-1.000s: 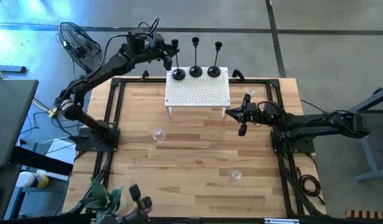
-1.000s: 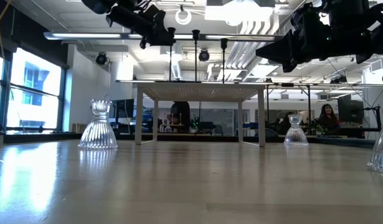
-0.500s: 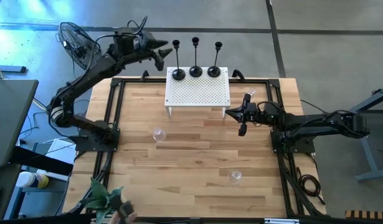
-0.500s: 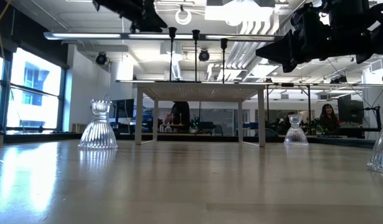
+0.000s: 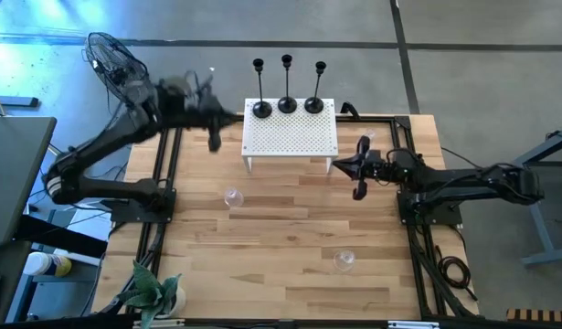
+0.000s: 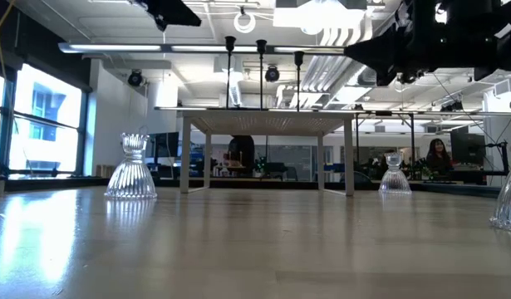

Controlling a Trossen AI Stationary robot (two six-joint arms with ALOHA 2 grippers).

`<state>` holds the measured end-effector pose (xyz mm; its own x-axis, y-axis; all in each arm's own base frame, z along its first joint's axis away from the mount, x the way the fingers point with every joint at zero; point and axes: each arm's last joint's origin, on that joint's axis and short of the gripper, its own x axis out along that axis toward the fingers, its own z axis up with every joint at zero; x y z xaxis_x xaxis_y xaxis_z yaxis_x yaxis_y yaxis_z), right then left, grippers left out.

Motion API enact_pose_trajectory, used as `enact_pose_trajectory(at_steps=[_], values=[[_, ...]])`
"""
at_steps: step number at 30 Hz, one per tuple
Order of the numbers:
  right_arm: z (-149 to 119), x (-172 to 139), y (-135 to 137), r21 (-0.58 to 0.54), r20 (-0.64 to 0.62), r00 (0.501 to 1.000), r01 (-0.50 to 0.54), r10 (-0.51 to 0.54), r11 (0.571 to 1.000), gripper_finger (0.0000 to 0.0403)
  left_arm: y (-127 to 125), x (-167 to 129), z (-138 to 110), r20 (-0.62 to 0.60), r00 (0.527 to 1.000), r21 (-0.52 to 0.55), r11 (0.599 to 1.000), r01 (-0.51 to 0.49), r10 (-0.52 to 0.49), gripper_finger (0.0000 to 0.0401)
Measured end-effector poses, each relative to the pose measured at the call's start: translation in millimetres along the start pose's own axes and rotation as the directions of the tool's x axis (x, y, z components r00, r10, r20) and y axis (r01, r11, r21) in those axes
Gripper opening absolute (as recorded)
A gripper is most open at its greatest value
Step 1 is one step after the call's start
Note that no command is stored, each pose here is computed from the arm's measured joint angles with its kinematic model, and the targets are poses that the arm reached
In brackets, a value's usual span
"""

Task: Pick & Place candle stick holders
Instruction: Put the top transparent glass candle holder aligned with the black candle holder on the shelf

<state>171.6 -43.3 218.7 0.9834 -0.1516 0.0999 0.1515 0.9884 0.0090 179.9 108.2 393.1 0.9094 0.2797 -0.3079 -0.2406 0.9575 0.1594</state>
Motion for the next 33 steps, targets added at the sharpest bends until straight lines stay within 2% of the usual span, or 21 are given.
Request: enact_pose_trajectory(at_steps=[2,5,10,13,16,18,21,23,26,30,33], values=[[4,-2,0,-0.003,0.022,1.000,-0.001,0.001,1.000,0.0000,-17,9,-14,0.029,0.999,0.004,1.000,0.023,-0.023,0.0010],[8,-5,1,0.005,0.045,0.999,-0.001,0.001,1.000,0.0000,-42,25,-42,0.083,0.996,-0.016,0.999,0.036,-0.035,0.0021],[8,-8,1,0.022,0.030,1.000,0.006,-0.007,1.000,0.0000,-73,48,-87,0.035,0.989,-0.106,0.984,0.144,-0.141,0.0023],[6,-8,0,0.023,-0.005,0.999,0.045,-0.045,0.999,0.0000,-87,54,-104,0.009,0.998,-0.191,0.980,0.057,-0.057,0.0012],[11,-5,-2,0.019,-0.138,0.986,0.093,-0.089,0.995,0.0000,-100,56,-121,0.094,0.996,-0.164,0.986,0.004,0.011,0.0004],[21,-1,-4,0.007,-0.258,0.953,0.164,-0.157,0.986,0.0000,-102,54,-131,0.187,0.982,-0.155,0.988,0.017,0.013,0.0006],[40,1,-7,-0.021,-0.454,0.856,0.269,-0.249,0.963,0.0000,-100,50,-145,0.306,0.952,-0.137,0.988,0.071,-0.026,0.0002],[52,-1,-7,-0.037,-0.564,0.779,0.308,-0.275,0.951,0.0000,-96,48,-151,0.364,0.930,-0.128,0.985,0.115,-0.061,0.0002],[68,-6,-9,-0.031,-0.668,0.693,0.339,-0.272,0.940,0.0000,-89,46,-155,0.399,0.914,-0.121,0.984,0.130,-0.071,0.0002],[77,-11,-14,0.046,-0.710,0.671,0.347,-0.214,0.937,0.0000,-81,46,-156,0.408,0.912,-0.124,0.986,0.108,-0.048,0.0001],[74,-18,-22,0.052,-0.749,0.622,0.398,-0.228,0.916,0.0000,-80,45,-154,0.422,0.906,-0.119,0.987,0.107,-0.047,0.0001]])
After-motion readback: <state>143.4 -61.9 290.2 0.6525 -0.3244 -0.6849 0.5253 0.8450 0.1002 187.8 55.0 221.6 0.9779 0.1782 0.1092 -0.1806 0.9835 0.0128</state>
